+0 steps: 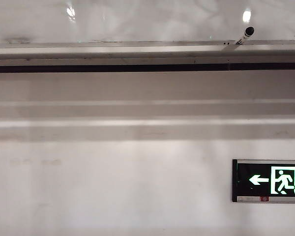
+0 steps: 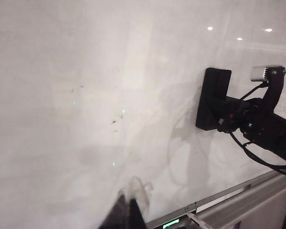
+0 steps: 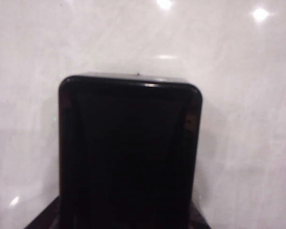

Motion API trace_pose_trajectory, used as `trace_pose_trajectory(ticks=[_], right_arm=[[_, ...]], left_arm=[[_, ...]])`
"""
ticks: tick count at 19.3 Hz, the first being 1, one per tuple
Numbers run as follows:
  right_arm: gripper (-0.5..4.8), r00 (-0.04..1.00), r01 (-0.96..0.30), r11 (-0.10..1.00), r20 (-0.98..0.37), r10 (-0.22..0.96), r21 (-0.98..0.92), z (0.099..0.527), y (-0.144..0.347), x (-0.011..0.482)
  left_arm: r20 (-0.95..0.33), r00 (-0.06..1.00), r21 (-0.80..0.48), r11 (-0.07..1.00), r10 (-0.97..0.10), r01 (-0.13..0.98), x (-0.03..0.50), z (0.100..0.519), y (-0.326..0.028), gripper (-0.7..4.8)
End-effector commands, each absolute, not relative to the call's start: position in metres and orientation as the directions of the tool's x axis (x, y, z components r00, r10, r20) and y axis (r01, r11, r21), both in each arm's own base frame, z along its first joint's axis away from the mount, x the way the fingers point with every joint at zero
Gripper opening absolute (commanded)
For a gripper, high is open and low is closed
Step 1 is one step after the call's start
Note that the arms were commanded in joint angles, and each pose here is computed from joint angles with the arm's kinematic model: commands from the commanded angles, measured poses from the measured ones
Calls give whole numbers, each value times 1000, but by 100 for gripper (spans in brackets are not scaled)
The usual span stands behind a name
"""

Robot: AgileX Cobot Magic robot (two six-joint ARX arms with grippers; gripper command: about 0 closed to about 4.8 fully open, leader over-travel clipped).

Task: Wipe the whiteboard clean using the black magnetic whiteboard eraser attached to the whiteboard.

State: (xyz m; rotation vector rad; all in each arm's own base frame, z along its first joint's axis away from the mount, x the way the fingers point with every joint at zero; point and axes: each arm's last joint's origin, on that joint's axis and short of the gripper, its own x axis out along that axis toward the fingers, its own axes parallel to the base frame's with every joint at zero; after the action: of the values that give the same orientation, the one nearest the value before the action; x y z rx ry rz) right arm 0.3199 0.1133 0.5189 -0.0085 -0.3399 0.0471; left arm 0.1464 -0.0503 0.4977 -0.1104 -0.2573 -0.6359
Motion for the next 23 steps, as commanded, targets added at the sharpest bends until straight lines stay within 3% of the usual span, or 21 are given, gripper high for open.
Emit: trace_pose_trajectory(ticks=[1, 2, 5, 8, 16, 17, 19, 23], right_arm=[[296, 955, -41, 998, 294, 51, -38, 511, 112, 327], [319, 952, -49, 998, 299, 58, -38, 513, 112, 324], [323, 946, -48, 998, 319, 56, -32, 520, 109, 316], [382, 936, -47, 999, 349, 52, -22, 531, 103, 302], [376, 903, -46, 999, 427, 39, 5, 563, 84, 248], [325, 901, -47, 999, 432, 39, 7, 566, 81, 241], [-1, 914, -47, 999, 403, 44, -3, 570, 75, 224], [-1, 964, -54, 997, 259, 65, -51, 566, 62, 187]], left_arm=[[288, 766, -17, 796, -576, 605, 145, 500, -50, -5], [287, 765, -17, 796, -576, 605, 145, 500, -50, -5], [287, 766, -17, 796, -576, 605, 145, 500, -50, -5], [287, 766, -17, 796, -576, 605, 145, 500, -50, -5], [287, 767, -17, 797, -574, 603, 145, 500, -50, -5], [285, 766, -17, 796, -577, 606, 145, 500, -50, -5], [271, 735, 1, 764, -621, 645, 144, 499, -51, -5], [210, 688, 10, 705, -695, 709, 150, 492, -59, -5]])
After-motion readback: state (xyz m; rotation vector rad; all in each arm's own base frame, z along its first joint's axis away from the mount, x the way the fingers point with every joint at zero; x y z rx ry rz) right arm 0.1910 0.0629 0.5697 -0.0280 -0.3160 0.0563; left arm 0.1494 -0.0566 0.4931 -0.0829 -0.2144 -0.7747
